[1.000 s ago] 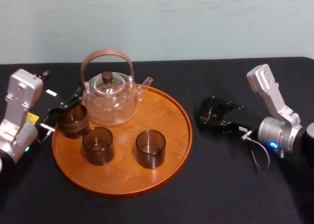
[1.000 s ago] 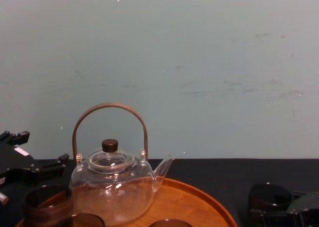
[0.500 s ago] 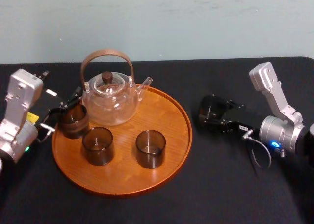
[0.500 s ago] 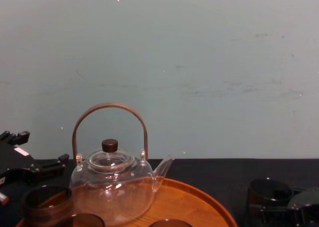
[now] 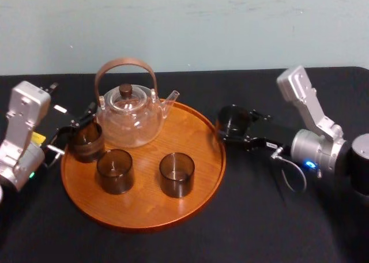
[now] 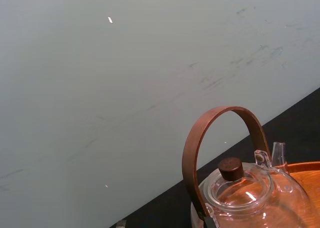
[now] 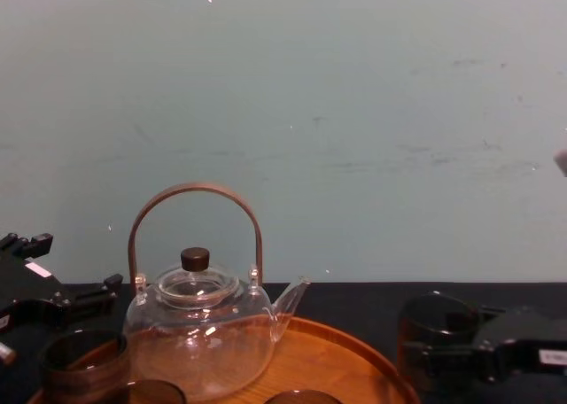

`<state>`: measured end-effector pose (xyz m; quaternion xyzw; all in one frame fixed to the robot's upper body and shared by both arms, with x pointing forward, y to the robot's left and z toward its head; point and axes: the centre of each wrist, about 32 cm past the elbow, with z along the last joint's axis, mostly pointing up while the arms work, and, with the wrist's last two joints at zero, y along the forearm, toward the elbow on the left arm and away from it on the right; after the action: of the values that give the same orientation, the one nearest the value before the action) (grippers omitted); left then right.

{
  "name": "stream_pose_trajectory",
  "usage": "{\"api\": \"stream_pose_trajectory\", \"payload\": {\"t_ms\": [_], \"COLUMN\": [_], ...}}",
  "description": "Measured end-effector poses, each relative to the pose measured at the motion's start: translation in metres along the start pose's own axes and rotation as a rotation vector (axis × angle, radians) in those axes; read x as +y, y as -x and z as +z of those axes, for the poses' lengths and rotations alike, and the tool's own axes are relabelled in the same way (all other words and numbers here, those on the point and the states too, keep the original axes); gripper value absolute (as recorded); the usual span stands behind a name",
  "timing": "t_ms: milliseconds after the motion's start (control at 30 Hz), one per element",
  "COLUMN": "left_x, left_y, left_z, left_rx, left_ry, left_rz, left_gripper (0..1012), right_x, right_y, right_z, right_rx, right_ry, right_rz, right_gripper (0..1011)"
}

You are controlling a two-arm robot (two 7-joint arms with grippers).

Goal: Pick up the glass from the table and place it on the tray.

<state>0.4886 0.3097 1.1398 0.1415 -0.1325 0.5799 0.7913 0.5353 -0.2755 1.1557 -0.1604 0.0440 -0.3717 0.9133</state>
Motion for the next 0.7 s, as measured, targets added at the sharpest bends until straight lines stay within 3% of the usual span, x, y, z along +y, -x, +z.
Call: {"api": "stream_pose_trajectory", "payload": {"t_ms": [700], "left_x": [0.0], "left_y": [0.0], "left_z": [0.0], "left_rx": [0.0], "left_ry": [0.0], "left_rz": [0.0], "left_gripper": [1001], "right_x": [0.049], "right_y": [0.019], "right_z": [0.025], "right_rx": [-0.051], "right_ry": [-0.005], "right_rz": [0.074], "right_gripper": [904]}}
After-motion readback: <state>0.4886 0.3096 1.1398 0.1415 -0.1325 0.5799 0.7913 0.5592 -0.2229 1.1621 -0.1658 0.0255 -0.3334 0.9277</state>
